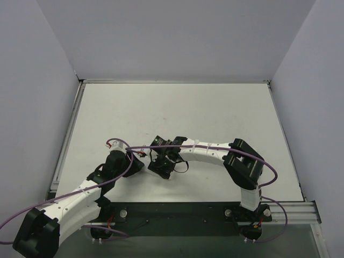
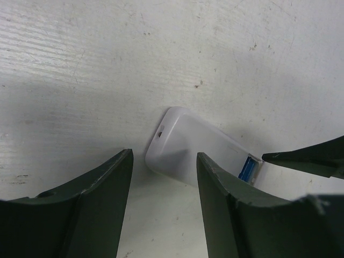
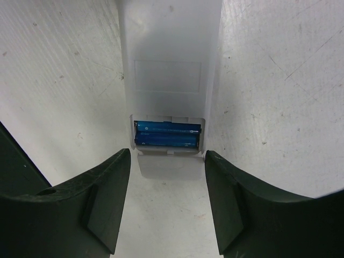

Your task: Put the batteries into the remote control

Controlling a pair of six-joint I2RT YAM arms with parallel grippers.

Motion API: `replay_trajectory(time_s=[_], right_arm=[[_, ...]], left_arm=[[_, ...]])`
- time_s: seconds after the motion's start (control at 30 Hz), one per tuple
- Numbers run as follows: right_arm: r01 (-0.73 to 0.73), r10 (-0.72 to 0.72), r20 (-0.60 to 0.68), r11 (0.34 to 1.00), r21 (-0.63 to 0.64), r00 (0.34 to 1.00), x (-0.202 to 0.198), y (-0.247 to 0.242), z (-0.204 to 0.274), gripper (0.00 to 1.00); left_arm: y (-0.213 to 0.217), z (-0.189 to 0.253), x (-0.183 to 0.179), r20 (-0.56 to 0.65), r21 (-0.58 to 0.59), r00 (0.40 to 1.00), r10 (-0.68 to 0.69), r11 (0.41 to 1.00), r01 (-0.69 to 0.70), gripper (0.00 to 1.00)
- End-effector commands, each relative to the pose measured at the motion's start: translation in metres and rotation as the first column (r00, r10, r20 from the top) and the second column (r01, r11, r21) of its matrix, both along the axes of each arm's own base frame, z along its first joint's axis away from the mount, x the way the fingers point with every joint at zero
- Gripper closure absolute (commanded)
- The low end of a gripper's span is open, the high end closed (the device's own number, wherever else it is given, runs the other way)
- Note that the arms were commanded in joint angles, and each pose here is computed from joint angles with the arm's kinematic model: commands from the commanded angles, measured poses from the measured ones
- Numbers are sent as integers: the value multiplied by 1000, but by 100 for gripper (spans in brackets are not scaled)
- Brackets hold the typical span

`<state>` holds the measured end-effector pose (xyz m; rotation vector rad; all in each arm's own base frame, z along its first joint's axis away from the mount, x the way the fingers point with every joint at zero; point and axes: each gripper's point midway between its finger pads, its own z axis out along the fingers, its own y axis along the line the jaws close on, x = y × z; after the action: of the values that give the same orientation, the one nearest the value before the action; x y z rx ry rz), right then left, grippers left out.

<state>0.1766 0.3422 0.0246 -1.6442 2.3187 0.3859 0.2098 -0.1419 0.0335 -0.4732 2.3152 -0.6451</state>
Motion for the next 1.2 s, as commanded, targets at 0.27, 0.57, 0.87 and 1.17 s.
replay_trajectory(time_s=[0.27,0.57,0.87,1.17], right_arm=[[128,-126,-25,985,116,992,1,2,51,46],[495,-475,-178,864,90,862,3,-38,51,47],[339,-335,-96,940,28,937,-20,-52,7,48],[171,-174,31,982,84,984,-4,-49,-8,37]], left_arm=[[-2,15,12,61,-11,998,7,1000,-7,39],[0,19,21,77,44,997,0,999,-3,33],[-3,15,29,59,93,998,-34,995,29,31],[-3,11,27,45,97,998,-40,995,36,31]])
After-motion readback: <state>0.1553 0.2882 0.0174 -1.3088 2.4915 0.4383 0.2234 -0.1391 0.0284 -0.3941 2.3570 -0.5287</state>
